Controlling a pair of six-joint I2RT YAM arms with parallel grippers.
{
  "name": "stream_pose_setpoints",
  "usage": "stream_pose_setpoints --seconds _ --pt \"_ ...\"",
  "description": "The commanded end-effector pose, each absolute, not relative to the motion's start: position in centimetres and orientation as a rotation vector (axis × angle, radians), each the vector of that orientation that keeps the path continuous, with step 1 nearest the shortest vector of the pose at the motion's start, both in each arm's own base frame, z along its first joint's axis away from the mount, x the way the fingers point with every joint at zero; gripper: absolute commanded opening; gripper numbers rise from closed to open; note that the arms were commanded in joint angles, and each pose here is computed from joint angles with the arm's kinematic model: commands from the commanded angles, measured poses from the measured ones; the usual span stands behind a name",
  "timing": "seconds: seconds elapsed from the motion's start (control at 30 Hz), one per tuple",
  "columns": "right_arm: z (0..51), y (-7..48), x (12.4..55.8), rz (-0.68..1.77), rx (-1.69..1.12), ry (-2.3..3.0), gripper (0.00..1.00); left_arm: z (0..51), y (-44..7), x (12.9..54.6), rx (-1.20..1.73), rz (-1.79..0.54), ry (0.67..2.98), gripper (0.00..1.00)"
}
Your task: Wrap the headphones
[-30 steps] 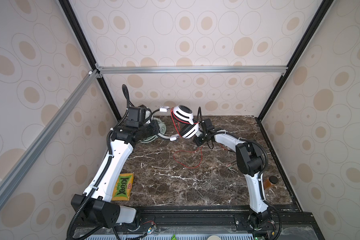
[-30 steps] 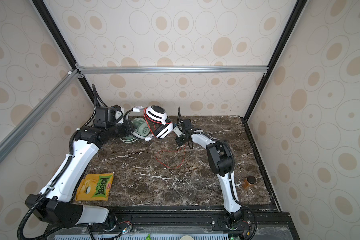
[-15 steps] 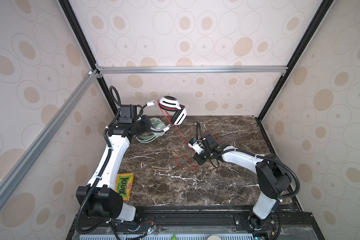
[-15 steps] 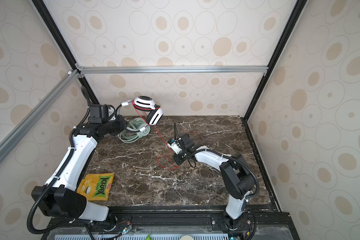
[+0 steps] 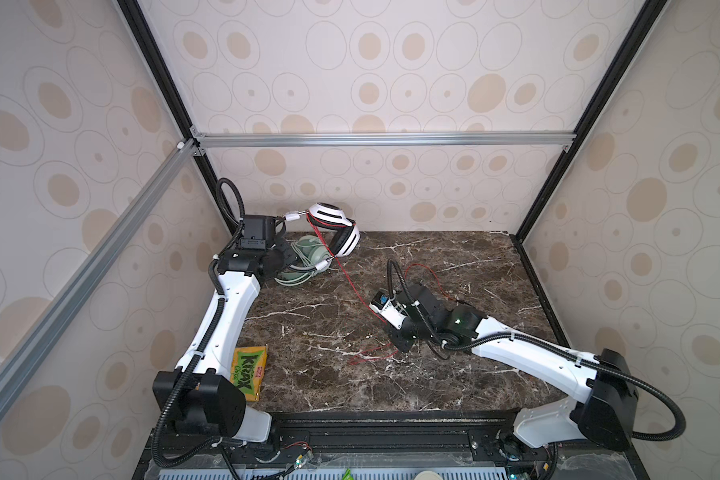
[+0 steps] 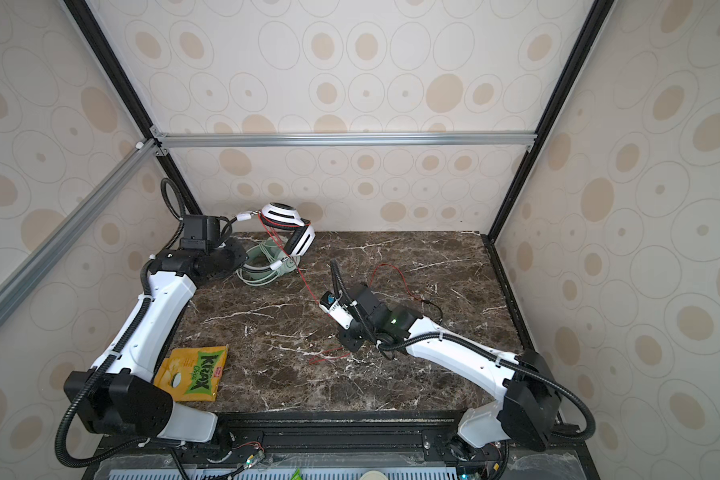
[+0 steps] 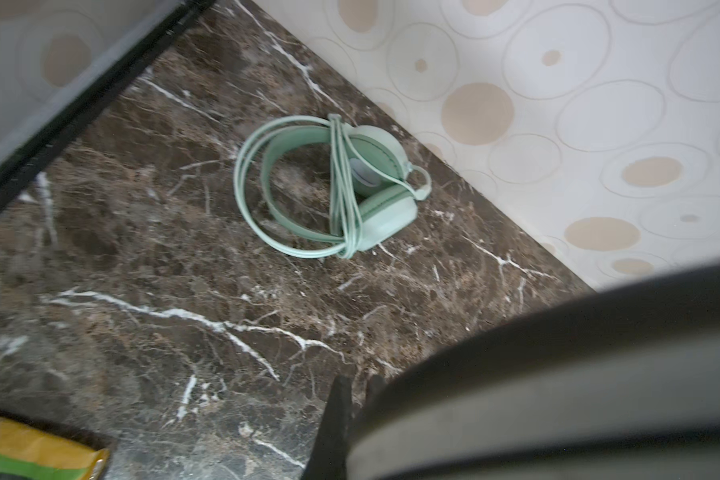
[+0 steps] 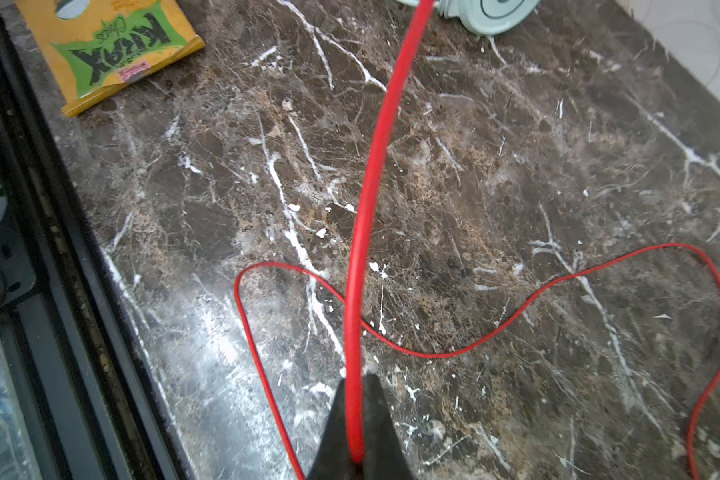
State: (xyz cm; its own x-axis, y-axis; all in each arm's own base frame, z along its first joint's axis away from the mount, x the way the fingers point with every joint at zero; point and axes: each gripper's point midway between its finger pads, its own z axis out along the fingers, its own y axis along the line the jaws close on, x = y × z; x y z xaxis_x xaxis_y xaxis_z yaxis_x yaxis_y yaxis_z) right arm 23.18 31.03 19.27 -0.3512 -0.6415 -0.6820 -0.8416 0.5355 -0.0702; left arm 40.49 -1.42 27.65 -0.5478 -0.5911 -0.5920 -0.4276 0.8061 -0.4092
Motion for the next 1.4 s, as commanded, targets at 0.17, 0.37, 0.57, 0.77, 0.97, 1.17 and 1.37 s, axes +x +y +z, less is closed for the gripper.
stream_pose_setpoints --seconds 0.17,0.37,0.57,0.77,0.97,1.17,1.37 --pt "23.6 30.2 20.1 0.333 -1.291 2.024 0.0 29.1 0.5 39.8 -0.778 -0.174 2.156 0.0" --pt "26.5 30.0 20.7 0.206 -1.314 1.96 0.0 28.5 -0.6 39.3 -0.737 -0.147 2.174 0.0" --pt "30.4 29.3 23.2 0.018 -1.288 1.868 0.0 27.9 -4.1 38.6 -0.562 -0.038 2.216 0.0" --pt "34.7 28.8 25.4 -0.127 -1.247 1.76 0.0 27.8 -8.8 37.3 -0.291 0.1 2.243 0.0" --pt "35.9 27.0 28.3 -0.104 -1.158 1.797 0.0 27.2 -12.3 35.7 -0.06 0.203 2.258 0.0" --pt "36.0 24.6 30.3 -0.172 -1.073 1.831 0.0 26.5 -14.4 34.0 0.079 0.247 2.264 0.0" --pt "35.1 23.4 32.3 -0.212 -1.034 1.869 0.0 26.4 -16.7 32.8 0.208 0.136 2.255 0.0"
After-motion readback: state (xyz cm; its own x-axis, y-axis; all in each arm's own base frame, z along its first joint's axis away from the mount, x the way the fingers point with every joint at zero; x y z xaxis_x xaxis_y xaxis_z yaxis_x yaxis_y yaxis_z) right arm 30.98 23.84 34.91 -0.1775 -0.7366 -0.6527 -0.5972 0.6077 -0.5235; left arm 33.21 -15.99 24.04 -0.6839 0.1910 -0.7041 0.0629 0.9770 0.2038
